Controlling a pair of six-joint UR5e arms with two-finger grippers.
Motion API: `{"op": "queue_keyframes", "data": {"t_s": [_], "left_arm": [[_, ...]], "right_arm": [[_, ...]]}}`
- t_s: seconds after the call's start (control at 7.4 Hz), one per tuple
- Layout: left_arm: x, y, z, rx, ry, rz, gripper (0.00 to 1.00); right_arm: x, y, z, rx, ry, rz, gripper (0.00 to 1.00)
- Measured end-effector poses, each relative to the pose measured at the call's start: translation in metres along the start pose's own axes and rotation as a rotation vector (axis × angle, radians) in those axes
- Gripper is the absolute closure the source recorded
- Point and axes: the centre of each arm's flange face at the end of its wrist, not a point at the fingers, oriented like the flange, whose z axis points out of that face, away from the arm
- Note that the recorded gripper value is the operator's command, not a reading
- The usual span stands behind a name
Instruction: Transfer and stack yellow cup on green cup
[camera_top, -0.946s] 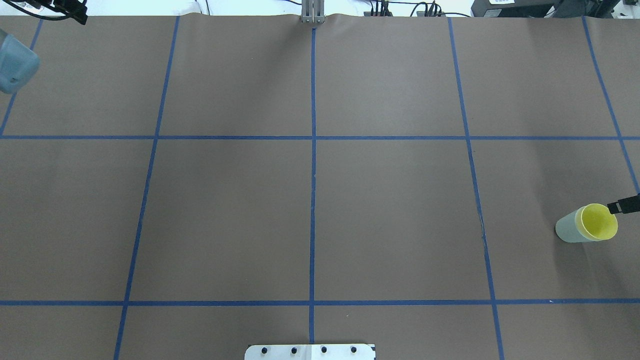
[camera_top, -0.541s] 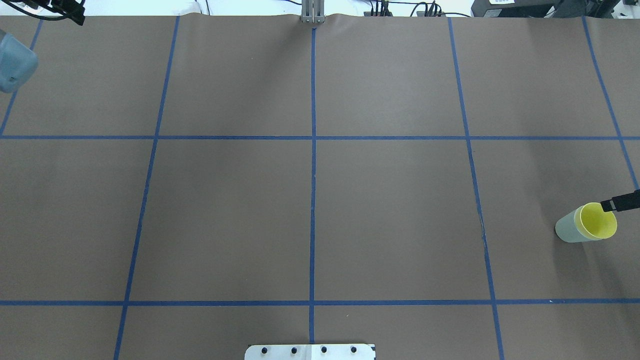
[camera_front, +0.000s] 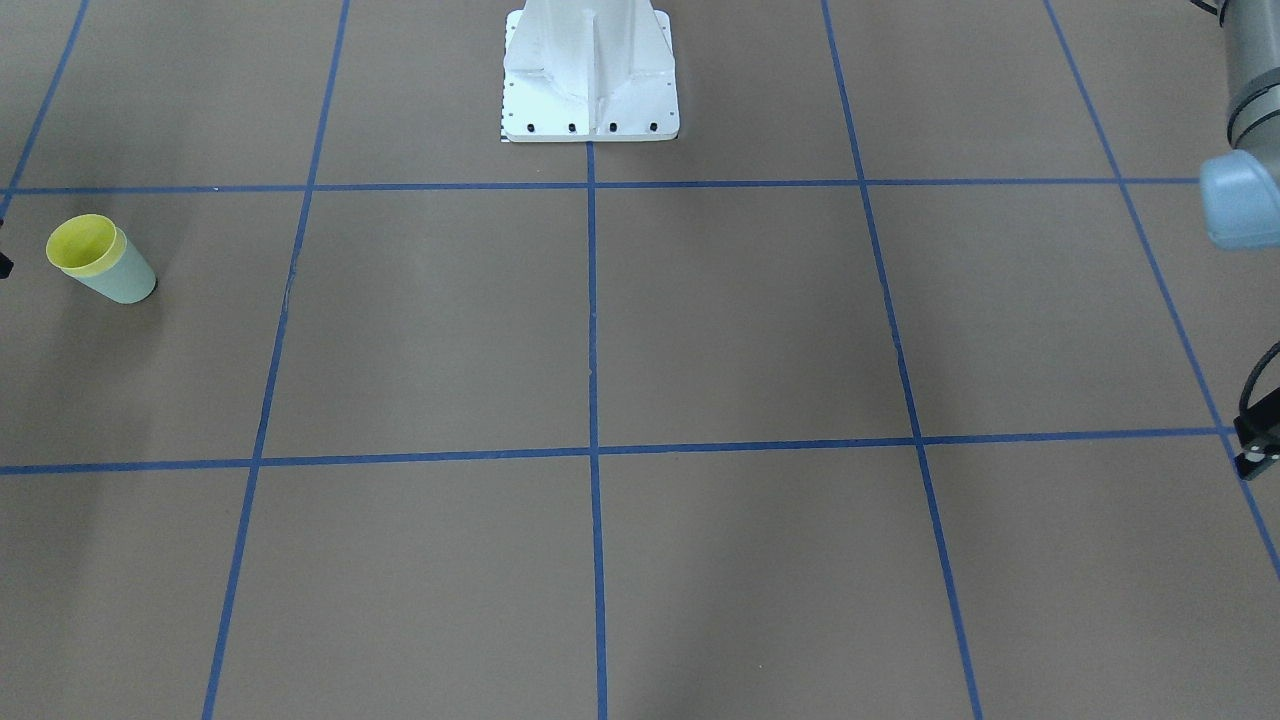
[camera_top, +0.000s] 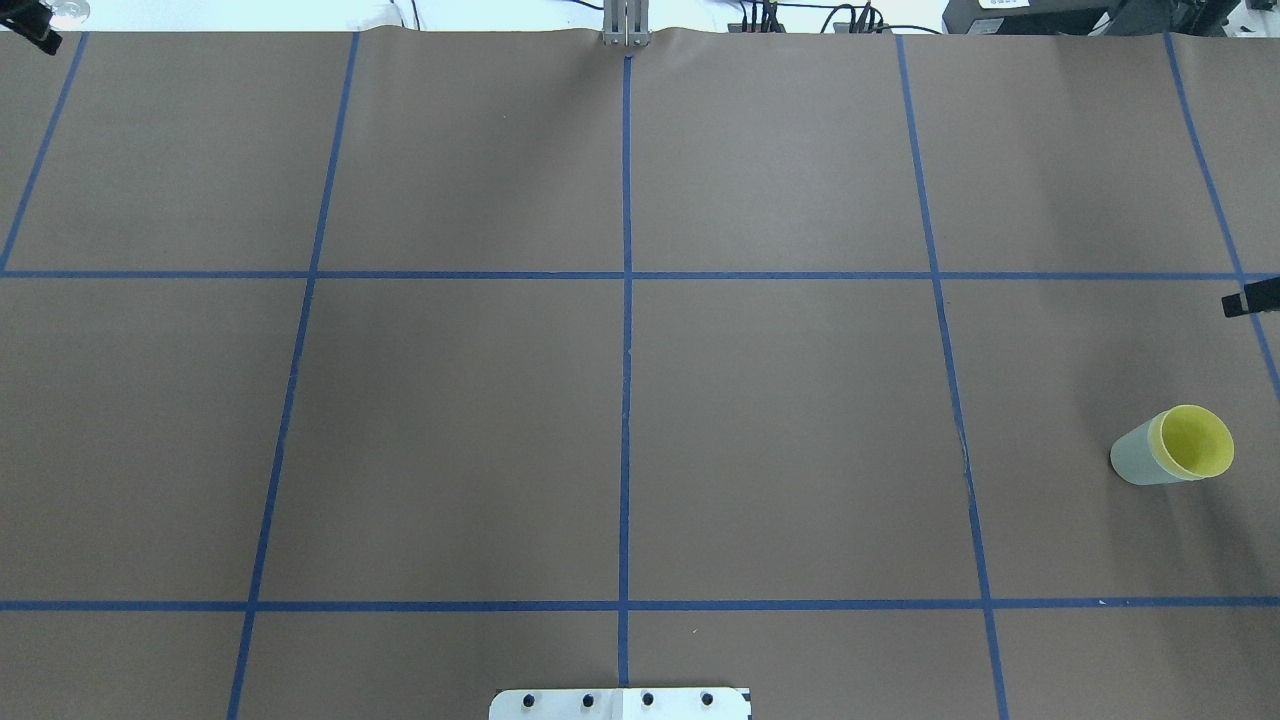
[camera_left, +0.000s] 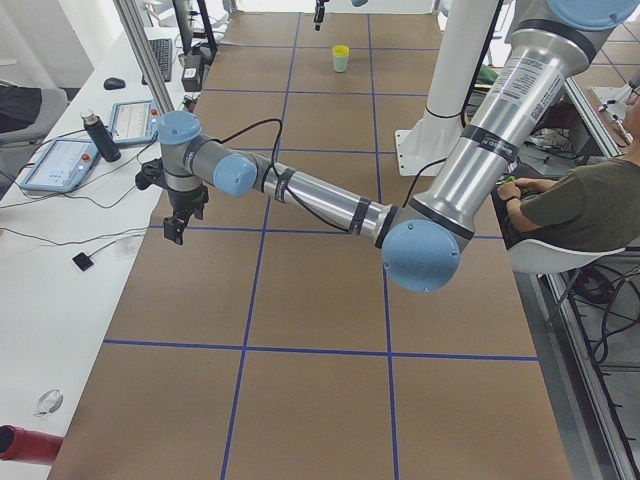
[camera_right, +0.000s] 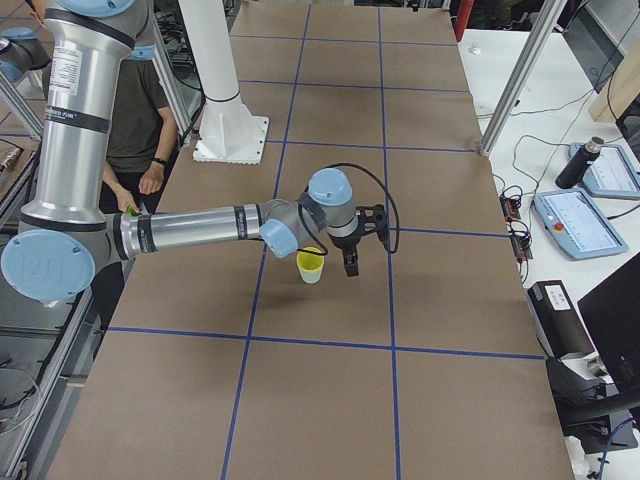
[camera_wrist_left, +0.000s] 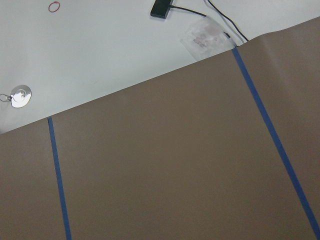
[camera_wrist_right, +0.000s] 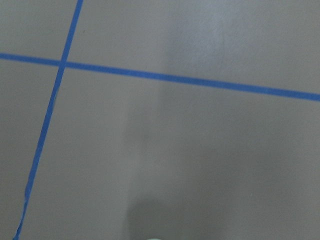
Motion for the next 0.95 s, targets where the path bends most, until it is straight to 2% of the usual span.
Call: {"op": "queue_keyframes", "data": {"t_s": [0.27, 0.54, 0.68, 0.95], "left_arm": [[-0.086, 0.087, 0.010, -0.052, 0.093, -0.056, 0.00], [-0.126, 0.172, 0.011, -0.047, 0.145, -0.122, 0.00], [-0.126, 0.196, 0.007, -0.037, 0.147, -0.141, 0.00], [-0.125, 0.208, 0.001, -0.029, 0.105, -0.156, 0.00]], "right_arm": [[0.027, -0.038, -0.006, -0.016, 0.051, 0.023, 0.01], [0.060, -0.046, -0.009, -0.032, 0.078, 0.052, 0.01], [0.073, -0.046, -0.009, -0.041, 0.081, 0.076, 0.01], [0.084, -0.046, -0.008, -0.053, 0.078, 0.102, 0.01]]}}
